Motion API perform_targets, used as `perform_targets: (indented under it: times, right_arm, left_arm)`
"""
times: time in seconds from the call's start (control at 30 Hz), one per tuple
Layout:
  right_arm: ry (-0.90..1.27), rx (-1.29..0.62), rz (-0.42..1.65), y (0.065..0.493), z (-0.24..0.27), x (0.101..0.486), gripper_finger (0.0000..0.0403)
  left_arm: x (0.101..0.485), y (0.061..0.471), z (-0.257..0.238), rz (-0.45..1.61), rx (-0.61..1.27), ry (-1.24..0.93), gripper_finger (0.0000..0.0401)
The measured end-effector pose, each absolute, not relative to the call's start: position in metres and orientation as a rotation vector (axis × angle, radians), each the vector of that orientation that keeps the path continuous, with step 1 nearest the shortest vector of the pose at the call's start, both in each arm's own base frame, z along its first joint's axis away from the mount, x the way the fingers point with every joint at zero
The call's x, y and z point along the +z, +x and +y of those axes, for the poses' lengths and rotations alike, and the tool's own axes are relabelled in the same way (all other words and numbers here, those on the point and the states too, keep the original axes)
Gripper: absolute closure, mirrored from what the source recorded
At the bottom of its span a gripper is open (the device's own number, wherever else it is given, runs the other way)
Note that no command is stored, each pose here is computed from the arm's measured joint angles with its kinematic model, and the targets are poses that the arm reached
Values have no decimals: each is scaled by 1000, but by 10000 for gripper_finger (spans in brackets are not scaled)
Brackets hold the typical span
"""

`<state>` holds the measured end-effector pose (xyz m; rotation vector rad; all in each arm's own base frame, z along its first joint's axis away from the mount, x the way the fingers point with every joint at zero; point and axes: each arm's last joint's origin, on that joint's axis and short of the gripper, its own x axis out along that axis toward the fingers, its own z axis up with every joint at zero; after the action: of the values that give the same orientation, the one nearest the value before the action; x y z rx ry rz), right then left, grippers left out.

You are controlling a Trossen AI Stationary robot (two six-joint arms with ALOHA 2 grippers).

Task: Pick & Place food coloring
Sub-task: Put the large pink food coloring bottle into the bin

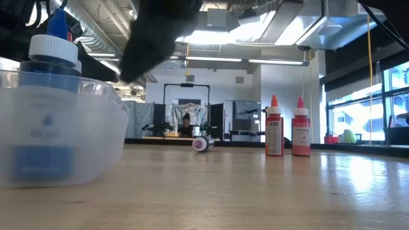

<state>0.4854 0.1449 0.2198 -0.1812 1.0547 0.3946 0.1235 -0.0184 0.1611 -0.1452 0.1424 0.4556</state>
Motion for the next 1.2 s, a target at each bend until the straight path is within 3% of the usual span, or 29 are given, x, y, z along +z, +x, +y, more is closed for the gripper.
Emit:
perform_targets:
  times: [0.2,0.43,0.9,1.07,1.2]
  right_arm:
    - [-184,398,1033,465,139,266,230]
    - [-207,327,1077,452,119,286,231]
    - [-162,171,1112,449,67,248,231]
    - [-112,121,1035,419,50,249,231]
    - [-139,-76,964,379,36,255,231]
  left_arm:
    - [161,123,-18,144,455,-144,302]
    - [161,124,-19,151,432,-146,300]
    - [160,124,-21,172,348,-154,300]
    - [159,124,-22,177,333,-155,300]
    - [160,124,-21,172,359,-151,303]
